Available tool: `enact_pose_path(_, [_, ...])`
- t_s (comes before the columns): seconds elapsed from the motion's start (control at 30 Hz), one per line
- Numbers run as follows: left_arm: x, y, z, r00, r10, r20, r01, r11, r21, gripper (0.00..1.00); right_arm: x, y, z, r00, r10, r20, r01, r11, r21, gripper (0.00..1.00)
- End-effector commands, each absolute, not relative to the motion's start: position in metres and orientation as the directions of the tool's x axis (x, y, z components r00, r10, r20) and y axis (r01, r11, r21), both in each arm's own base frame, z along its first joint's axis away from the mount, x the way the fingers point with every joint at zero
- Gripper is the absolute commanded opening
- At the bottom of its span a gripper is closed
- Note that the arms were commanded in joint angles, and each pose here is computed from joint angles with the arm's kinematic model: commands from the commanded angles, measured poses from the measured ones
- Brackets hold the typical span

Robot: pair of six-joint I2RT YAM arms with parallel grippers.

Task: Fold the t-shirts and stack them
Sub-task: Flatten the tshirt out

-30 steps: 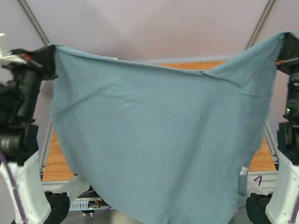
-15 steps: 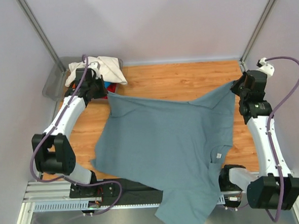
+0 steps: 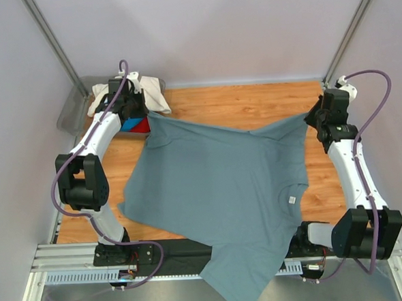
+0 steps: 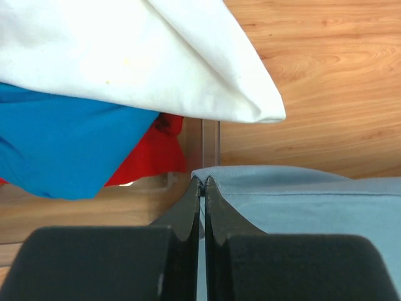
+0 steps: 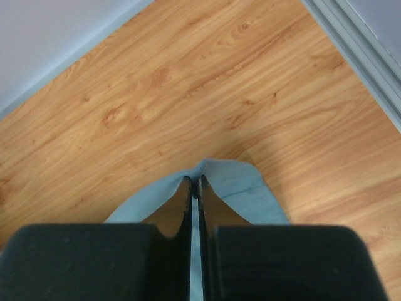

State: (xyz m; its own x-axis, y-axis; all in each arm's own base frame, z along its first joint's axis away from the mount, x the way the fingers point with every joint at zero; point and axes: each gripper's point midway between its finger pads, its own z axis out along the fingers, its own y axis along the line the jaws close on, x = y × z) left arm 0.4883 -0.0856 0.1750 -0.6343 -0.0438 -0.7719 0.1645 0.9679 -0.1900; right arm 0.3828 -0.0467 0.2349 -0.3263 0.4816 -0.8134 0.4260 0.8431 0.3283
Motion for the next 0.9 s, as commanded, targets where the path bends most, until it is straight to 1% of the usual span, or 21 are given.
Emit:
enact_pose_path(0.0, [0.489, -0.083, 0.19, -0.612, 0.006, -0.79, 0.2, 0.969, -0.148, 0.0, 0.36, -0.045, 0.257, -0.303, 0.529, -0.793, 0.458, 0.81, 0.365, 0.0])
enact_pose_path(0.17, [0.47, -0.074, 0.179, -0.674, -0.009, -0.738, 0.14, 0.98, -0.14, 0.0, 0.312, -0.037, 0.24, -0.387, 0.568, -0.726, 0.515, 0.787, 0.34, 0.0])
enact_pose_path(0.23, [0.463, -0.071, 0.172, -0.699, -0.042, -0.714, 0.095, 0.984, -0.15, 0.0, 0.287, -0.029, 0.232, -0.417, 0.601, -0.682, 0.538, 0.768, 0.347, 0.0])
enact_pose_path(0.27, [0.457, -0.064, 0.167, -0.719, -0.07, -0.692, 0.04, 0.989, -0.142, 0.0, 0.277, -0.026, 0.223, -0.437, 0.614, -0.657, 0.548, 0.761, 0.347, 0.0])
enact_pose_path(0.37, [0.447, -0.056, 0.159, -0.76, -0.083, -0.644, -0.01, 0.993, -0.116, 0.0, 0.244, -0.015, 0.212, -0.471, 0.647, -0.599, 0.563, 0.744, 0.36, 0.0])
enact_pose_path(0.5, [0.439, -0.052, 0.155, -0.793, -0.065, -0.606, -0.012, 0.996, -0.091, 0.0, 0.201, -0.005, 0.19, -0.514, 0.68, -0.523, 0.599, 0.721, 0.349, 0.0])
enact_pose_path(0.6, [0.429, -0.051, 0.149, -0.818, -0.059, -0.572, -0.012, 0.996, -0.086, 0.0, 0.177, 0.003, 0.179, -0.529, 0.707, -0.469, 0.619, 0.7, 0.357, 0.0])
enact_pose_path(0.73, [0.418, -0.046, 0.144, -0.832, -0.056, -0.551, -0.026, 0.998, -0.061, 0.0, 0.15, 0.014, 0.15, -0.564, 0.742, -0.364, 0.666, 0.669, 0.332, 0.0])
enact_pose_path(0.87, [0.403, -0.042, 0.134, -0.863, -0.05, -0.503, -0.034, 0.999, -0.04, 0.0, 0.133, 0.022, 0.138, -0.581, 0.754, -0.306, 0.679, 0.657, 0.329, 0.0])
